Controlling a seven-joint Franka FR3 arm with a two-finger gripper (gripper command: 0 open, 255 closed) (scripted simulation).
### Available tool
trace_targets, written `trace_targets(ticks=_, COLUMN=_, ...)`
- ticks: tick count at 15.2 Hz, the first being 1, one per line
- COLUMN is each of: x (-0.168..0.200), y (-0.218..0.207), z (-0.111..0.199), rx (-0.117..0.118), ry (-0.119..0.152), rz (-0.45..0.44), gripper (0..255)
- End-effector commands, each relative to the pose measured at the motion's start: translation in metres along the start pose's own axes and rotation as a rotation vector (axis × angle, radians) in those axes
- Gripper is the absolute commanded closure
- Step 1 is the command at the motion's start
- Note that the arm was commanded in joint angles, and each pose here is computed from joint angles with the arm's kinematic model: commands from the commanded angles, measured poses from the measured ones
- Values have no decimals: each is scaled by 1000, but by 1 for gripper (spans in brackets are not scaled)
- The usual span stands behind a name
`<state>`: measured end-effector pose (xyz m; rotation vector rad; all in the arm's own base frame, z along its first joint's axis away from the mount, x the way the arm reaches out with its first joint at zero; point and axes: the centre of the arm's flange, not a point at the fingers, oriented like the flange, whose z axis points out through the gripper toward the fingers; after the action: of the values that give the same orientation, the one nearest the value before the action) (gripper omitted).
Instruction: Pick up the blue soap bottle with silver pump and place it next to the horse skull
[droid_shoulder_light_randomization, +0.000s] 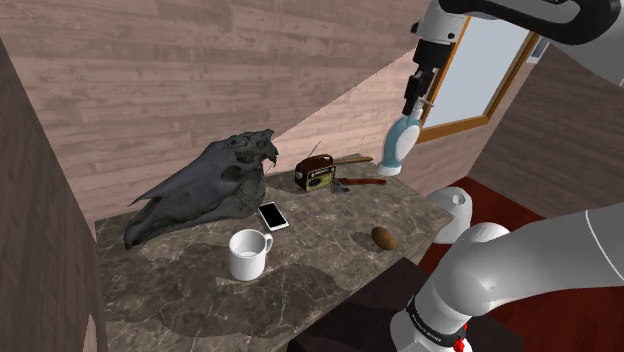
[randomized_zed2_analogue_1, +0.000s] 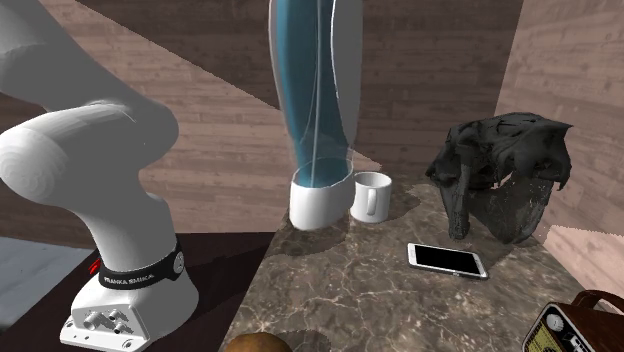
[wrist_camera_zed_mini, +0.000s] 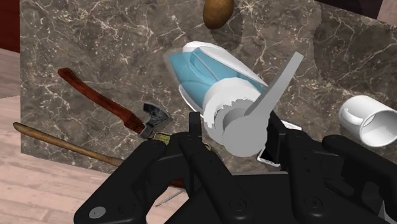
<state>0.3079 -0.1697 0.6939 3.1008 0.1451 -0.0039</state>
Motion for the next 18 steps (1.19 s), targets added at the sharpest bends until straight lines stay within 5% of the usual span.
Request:
trace_targets(ticks=1, x=0, y=1, z=-12, rx=0, ry=0, rz=0, gripper=255)
trace_targets(ticks=18, x=0, y=4, z=-102, rx=0, ry=0, rz=0, gripper=255)
